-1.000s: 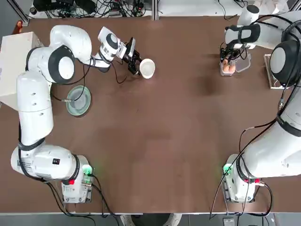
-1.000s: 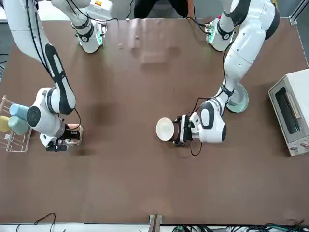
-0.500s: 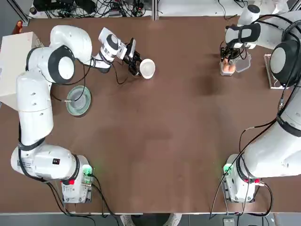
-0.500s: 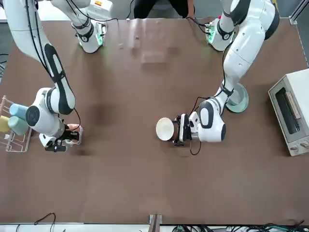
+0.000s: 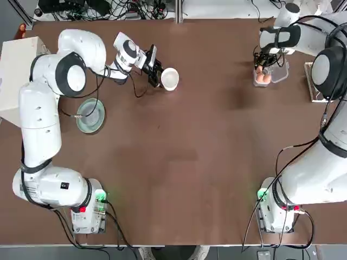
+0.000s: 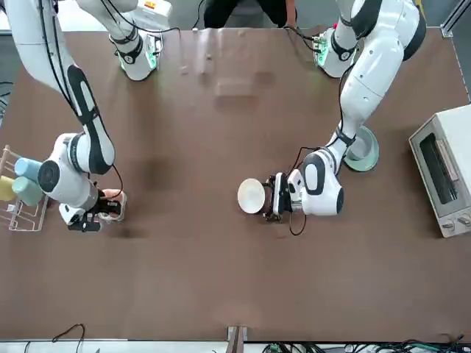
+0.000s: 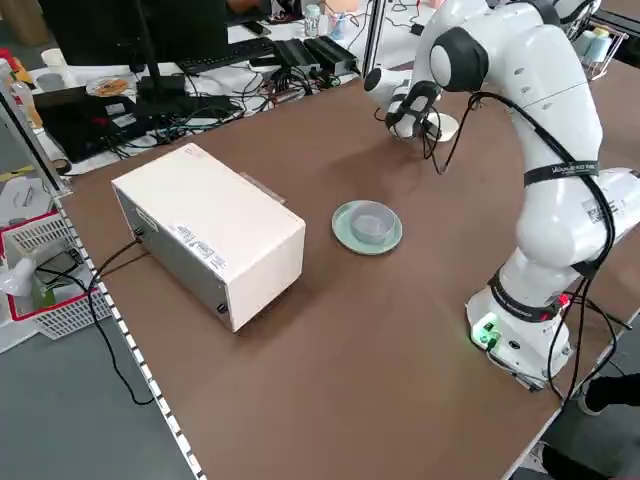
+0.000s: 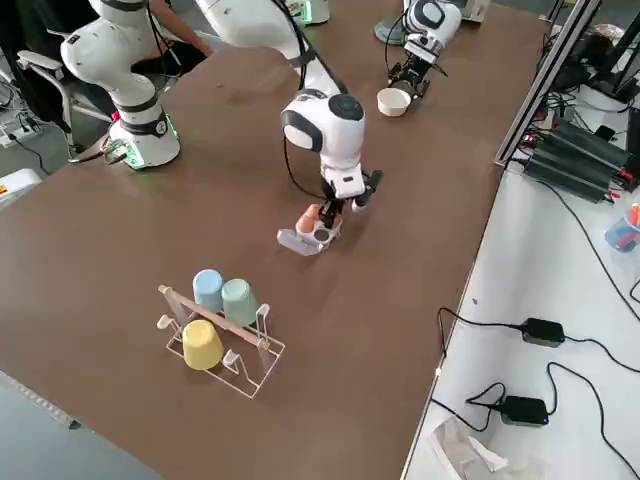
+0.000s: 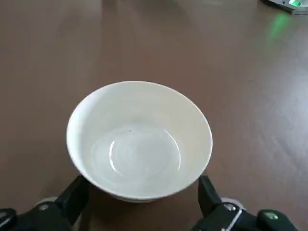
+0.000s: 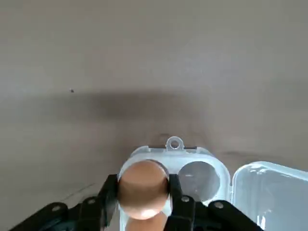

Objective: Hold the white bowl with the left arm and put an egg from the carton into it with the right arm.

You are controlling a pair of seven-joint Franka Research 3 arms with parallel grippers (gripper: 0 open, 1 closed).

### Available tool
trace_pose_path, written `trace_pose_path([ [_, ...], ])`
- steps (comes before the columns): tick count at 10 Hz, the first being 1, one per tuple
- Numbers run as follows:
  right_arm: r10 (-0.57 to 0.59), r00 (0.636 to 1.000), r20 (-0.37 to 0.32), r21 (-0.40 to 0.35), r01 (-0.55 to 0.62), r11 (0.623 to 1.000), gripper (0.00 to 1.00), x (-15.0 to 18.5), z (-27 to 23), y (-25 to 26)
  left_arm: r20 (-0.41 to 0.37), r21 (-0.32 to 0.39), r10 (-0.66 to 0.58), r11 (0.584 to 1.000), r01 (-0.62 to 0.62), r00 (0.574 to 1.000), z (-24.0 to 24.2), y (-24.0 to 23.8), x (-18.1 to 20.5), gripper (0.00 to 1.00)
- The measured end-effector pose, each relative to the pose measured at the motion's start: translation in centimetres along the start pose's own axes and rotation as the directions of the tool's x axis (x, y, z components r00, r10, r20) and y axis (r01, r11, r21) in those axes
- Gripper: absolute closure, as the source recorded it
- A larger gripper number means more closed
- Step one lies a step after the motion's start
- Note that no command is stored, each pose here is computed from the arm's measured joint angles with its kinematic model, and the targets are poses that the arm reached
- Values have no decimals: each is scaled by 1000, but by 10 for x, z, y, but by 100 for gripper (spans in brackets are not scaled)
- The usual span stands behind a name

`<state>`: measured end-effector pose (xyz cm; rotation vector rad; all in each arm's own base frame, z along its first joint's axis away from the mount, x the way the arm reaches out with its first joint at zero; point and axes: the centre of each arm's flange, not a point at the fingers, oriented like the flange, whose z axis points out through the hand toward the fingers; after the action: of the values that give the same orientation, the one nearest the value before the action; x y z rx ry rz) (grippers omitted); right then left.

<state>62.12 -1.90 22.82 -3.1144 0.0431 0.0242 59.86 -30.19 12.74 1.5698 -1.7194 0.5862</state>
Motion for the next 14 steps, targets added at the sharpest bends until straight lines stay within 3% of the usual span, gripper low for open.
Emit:
trace_pose_path([
  [2,-8,1000,17,3,8,1000,52,4,-18,-6,0,0,-1,1000,1,1000,0,0,-1,0],
  [5,37,999,-19,38,-36,999,52,10,-46,-42,0,-1,-1,1000,1,1000,0,0,-1,0],
  [8,93,995,-40,227,-82,970,52,4,-60,-143,-1,-1,-1,1000,1,1000,0,1,0,0],
  [10,142,988,-55,314,-118,942,52,-6,-64,-202,-1,-2,-1,1000,1,1000,1,1,0,0],
  [14,278,957,-78,515,-200,833,52,-44,-73,-323,-2,-3,0,1000,0,1000,1,1,1,0],
])
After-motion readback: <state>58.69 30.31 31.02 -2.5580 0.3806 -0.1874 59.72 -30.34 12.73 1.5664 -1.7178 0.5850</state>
